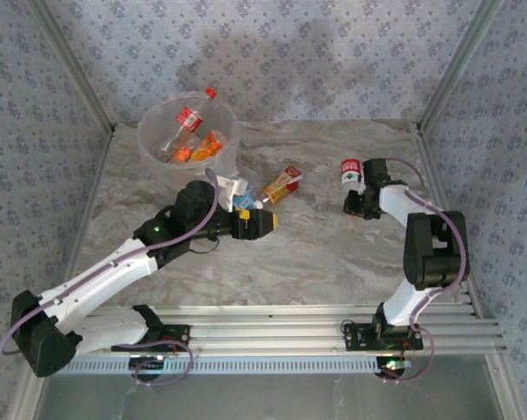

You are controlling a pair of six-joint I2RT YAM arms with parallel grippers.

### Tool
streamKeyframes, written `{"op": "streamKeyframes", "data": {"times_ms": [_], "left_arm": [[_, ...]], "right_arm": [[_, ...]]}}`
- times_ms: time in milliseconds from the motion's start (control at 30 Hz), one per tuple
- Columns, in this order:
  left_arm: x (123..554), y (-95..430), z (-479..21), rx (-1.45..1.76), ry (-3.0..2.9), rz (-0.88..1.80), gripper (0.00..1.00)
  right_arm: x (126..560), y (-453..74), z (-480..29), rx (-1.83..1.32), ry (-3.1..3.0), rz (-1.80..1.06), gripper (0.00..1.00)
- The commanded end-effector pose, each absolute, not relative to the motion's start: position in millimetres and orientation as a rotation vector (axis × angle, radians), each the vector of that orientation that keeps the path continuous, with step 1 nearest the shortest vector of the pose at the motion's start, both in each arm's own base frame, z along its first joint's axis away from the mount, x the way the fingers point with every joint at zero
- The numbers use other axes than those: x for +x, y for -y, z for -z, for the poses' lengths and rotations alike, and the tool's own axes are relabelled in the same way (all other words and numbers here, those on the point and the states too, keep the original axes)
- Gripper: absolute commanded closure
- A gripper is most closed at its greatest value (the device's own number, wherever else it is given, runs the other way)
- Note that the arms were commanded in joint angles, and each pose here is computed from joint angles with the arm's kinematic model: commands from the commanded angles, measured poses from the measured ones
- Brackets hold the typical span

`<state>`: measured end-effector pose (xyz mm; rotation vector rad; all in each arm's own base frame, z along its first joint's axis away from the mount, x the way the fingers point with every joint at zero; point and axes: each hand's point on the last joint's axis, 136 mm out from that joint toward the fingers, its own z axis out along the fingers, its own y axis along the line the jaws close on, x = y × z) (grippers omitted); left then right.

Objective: Put the plastic bottles in the bin

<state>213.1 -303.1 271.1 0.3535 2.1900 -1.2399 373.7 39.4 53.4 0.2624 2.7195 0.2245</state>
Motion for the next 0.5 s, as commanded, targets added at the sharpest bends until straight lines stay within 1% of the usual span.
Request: {"op": "streamKeyframes", "data": {"times_ms": [0,167,467], "left_arm": [[220.3,305.7,-277.3,0.285,-2.165,1.254,0.00],[226.2,316.8,-273.3,0.224,-2.177,1.323,0.00],[247.8,332.3,-274.5,0.192,-2.079,1.355,0.00]], "right_arm": [[359.6,-43.8,-73.2,0.225,-2.683,-0.205,0.73],[337.0,-66.4,-96.7,0.172,-2.620,-0.278,0.73],[281.3,-127.7,-153.0,-0.022,-2.475,-0.575,0.73]]}}
